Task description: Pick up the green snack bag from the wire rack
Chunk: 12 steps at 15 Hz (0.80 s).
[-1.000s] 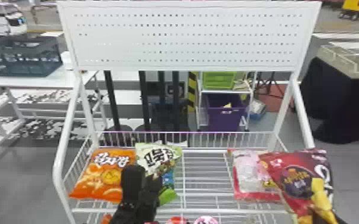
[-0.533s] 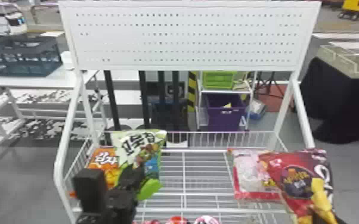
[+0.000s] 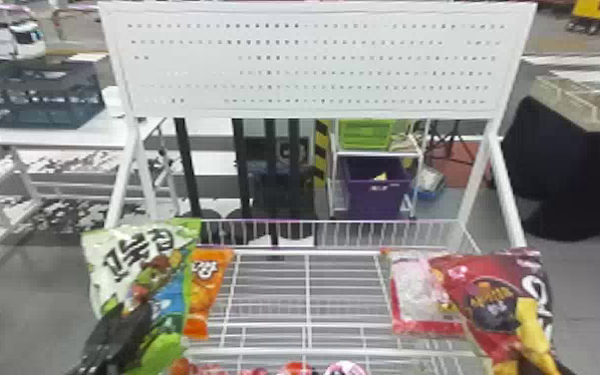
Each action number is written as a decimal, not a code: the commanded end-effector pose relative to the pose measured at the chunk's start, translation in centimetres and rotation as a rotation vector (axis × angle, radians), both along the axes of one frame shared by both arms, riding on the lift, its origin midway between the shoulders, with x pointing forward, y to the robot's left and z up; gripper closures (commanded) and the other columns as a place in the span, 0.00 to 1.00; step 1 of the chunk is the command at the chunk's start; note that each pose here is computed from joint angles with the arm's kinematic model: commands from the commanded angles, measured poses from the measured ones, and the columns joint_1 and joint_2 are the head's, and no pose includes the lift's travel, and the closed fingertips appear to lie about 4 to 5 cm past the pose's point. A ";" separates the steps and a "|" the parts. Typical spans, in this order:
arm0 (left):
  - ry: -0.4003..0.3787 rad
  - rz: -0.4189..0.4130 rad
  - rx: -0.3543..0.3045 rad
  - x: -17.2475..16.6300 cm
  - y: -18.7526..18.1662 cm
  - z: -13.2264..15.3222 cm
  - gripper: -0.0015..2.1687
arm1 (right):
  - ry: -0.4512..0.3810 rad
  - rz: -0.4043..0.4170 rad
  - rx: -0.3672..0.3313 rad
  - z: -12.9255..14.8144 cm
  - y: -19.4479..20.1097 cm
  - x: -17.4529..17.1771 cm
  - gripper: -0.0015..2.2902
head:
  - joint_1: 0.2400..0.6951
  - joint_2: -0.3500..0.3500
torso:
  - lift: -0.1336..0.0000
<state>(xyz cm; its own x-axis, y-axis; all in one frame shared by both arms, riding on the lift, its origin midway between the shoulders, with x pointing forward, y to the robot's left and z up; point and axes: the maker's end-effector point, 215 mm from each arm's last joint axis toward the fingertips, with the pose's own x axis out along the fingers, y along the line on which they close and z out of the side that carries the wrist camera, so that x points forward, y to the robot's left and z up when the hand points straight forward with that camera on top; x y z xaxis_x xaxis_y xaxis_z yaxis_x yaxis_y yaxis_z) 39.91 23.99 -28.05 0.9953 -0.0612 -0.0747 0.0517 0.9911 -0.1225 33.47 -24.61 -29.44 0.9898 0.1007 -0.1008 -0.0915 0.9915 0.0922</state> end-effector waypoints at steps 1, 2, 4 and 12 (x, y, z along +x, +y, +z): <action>-0.063 0.031 0.002 -1.5 1.3 1.4 0.91 | -0.003 0.001 0.002 0.1 0.1 0.0 0.95 | 0.57 0.50 | 1.00; -0.067 0.041 0.009 -1.8 1.6 1.1 0.91 | -0.004 0.002 0.002 0.2 0.1 0.0 0.95 | 0.57 0.50 | 1.00; -0.071 0.051 0.022 -2.2 1.9 0.7 0.91 | -0.004 0.005 0.002 0.3 0.3 -0.1 0.95 | 0.57 0.50 | 1.00; -0.071 0.051 0.031 -2.8 1.9 0.5 0.91 | -0.009 0.007 0.001 0.6 0.3 -0.2 0.95 | 0.57 0.50 | 1.00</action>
